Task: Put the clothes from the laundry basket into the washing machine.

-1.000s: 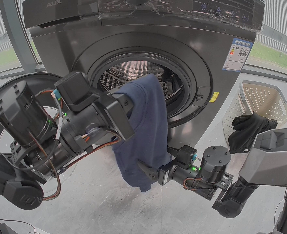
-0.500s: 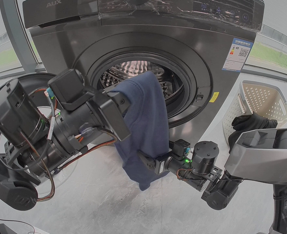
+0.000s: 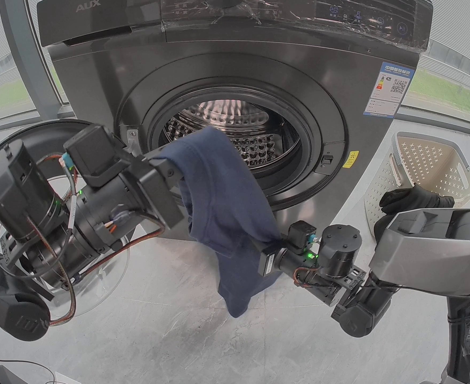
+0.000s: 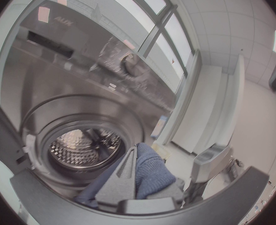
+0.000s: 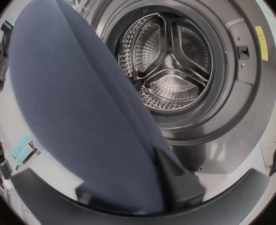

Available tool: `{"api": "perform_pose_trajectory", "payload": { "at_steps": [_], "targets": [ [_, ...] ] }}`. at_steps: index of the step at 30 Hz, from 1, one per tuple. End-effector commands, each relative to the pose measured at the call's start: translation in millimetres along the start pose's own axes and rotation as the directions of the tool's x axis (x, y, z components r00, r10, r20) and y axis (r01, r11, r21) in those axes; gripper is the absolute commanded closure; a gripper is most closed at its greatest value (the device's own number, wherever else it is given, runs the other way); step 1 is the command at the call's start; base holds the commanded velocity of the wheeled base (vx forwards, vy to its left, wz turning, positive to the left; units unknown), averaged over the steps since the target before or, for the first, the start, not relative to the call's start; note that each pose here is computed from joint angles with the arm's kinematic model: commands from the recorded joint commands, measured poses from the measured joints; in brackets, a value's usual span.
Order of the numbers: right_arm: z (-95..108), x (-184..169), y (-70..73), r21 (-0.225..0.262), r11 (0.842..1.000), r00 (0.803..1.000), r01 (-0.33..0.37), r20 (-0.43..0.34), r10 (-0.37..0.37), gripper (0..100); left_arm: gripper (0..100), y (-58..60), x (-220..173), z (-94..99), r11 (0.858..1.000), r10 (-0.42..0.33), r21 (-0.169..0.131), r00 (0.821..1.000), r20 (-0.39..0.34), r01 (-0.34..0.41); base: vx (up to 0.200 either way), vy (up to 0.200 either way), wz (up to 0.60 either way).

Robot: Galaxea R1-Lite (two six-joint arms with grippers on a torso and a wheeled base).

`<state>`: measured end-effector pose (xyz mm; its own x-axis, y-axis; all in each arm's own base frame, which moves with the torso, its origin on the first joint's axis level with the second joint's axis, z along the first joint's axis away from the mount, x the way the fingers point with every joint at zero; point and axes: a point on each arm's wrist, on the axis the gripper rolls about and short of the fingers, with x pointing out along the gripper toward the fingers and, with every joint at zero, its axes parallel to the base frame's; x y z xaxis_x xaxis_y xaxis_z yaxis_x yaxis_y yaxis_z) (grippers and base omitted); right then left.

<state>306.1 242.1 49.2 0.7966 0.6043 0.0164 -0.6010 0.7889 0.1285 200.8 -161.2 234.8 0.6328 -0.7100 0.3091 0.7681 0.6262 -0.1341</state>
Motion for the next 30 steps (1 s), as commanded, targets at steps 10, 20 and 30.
{"api": "perform_pose_trajectory", "payload": {
  "at_steps": [10,20,30],
  "targets": [
    [93,-46,-0.9,0.008,1.000,0.981,0.020,0.194,-0.021,100,100,41.8,-63,-83.2,0.979,0.193,0.018,0.894,-0.405,-0.203,0.000,0.000,0.00],
    [117,-62,9.2,0.021,1.000,0.967,-0.001,0.253,-0.005,100,100,46.2,-65,-138.1,0.982,0.167,0.026,0.797,-0.581,-0.188,0.000,0.000,0.00],
    [121,-66,17.0,0.024,1.000,0.965,-0.020,0.263,0.013,100,100,47.0,-54,-167.5,0.988,0.139,0.022,0.828,-0.544,-0.151,0.000,0.000,0.00]
  ]
}}
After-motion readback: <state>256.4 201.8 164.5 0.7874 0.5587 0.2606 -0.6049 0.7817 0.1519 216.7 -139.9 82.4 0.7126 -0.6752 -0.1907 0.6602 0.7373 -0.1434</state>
